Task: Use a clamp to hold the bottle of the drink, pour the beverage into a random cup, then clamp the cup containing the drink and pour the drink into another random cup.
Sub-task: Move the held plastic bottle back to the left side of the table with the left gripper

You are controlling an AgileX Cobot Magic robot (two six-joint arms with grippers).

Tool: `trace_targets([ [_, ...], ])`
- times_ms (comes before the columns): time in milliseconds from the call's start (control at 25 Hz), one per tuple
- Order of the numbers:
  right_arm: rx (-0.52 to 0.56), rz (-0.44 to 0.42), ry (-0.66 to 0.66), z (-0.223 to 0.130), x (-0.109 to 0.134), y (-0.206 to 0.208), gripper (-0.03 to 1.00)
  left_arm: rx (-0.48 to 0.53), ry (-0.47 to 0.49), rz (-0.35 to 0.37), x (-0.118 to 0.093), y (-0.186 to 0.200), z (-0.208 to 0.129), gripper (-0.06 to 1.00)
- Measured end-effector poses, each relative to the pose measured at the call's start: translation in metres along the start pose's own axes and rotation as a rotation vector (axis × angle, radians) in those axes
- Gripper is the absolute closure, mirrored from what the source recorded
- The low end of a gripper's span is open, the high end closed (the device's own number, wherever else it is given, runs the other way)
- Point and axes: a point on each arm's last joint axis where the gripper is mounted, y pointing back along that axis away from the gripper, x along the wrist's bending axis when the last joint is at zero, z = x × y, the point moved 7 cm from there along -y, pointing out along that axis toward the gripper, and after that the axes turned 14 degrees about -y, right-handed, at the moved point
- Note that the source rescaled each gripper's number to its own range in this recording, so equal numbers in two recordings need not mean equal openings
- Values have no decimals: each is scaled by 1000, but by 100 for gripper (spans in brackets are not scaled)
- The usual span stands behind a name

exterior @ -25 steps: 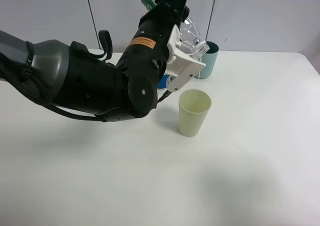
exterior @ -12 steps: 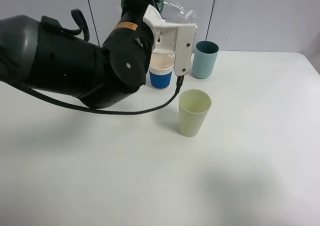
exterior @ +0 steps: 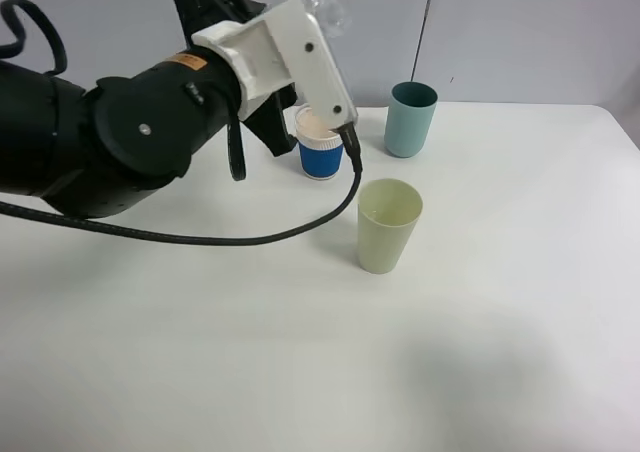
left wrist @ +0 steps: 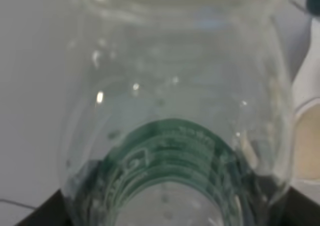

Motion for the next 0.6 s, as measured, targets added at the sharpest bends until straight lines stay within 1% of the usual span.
trace_targets([
  [80, 0, 0, 0, 0, 0, 0, -3, -20, 124, -20, -1, 5, -10, 88],
  [160, 0, 0, 0, 0, 0, 0, -3, -58, 219, -51, -3, 11, -17, 88],
  [320, 0, 0, 0, 0, 0, 0, -3, -128, 345, -128, -8, 21, -34, 88],
  [440, 0, 0, 0, 0, 0, 0, -3, -147, 458, -165, -11, 21, -49, 88],
  [560, 0, 0, 0, 0, 0, 0, -3, -131, 642, -196, -13, 19, -66, 88],
  [600, 0, 0, 0, 0, 0, 0, -3, -127, 685, -202, -12, 18, -72, 88],
])
